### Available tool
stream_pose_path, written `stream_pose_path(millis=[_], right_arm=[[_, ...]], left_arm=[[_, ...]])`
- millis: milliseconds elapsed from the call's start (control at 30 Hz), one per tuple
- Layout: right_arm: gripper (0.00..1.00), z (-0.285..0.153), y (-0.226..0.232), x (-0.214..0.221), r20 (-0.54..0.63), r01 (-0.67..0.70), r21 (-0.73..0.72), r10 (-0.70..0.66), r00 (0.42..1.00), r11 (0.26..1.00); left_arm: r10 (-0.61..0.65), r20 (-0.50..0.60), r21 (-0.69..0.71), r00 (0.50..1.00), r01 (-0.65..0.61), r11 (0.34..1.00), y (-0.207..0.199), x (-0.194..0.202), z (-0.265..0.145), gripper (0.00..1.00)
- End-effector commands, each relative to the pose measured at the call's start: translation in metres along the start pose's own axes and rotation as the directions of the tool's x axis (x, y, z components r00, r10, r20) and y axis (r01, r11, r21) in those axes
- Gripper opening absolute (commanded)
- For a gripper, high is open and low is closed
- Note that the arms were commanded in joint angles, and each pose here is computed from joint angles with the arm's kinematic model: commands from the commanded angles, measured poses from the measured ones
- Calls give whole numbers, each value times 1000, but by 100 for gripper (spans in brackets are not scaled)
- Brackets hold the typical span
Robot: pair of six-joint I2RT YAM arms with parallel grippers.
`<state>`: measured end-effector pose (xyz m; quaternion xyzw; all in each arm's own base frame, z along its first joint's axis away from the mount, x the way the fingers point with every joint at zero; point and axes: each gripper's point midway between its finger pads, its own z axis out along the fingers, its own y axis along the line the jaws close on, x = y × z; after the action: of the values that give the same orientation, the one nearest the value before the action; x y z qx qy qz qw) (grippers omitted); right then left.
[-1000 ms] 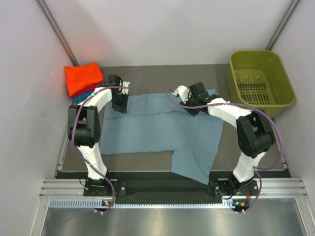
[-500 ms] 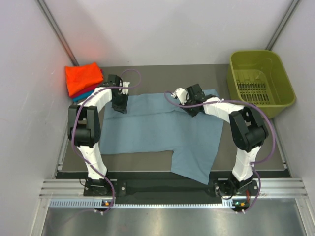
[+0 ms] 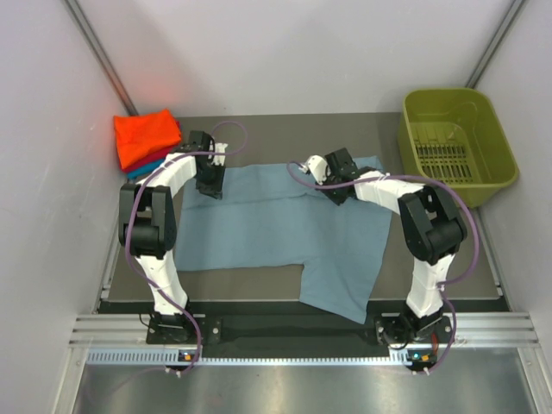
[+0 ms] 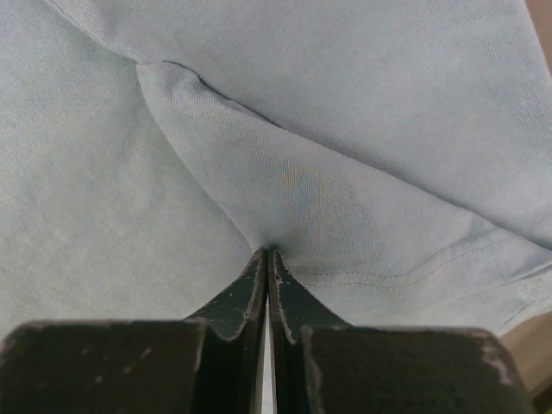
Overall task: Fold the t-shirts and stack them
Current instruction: Fold the tshirt
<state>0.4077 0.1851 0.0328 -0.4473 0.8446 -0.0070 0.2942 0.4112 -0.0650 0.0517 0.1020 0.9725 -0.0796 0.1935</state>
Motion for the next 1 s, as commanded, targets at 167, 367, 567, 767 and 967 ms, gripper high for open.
stream_pose_path(millis=[167,367,567,767,967], right_arm=[[0,-52,-19,-51,145,5,68,-15,989,998],[0,-93,-11,-68,206,0,22,-4,979,1000],[4,-101,0,-68,219,0,2,-1,976,1000],[36,-59,8,-27,85,18,-3,-17,996,1000],[33,-32,-4,-13,39,-12,8,11,999,1000]], left_arm=[[1,64,-5,998,0,1000,-1,-14,-15,23],[-2,66,1,998,2,1000,-1,-15,-13,23],[-3,71,7,997,3,1000,-2,-17,-13,23],[-2,76,8,997,2,1000,-3,-18,-16,23],[3,78,-2,997,-3,1000,-2,-18,-20,23]])
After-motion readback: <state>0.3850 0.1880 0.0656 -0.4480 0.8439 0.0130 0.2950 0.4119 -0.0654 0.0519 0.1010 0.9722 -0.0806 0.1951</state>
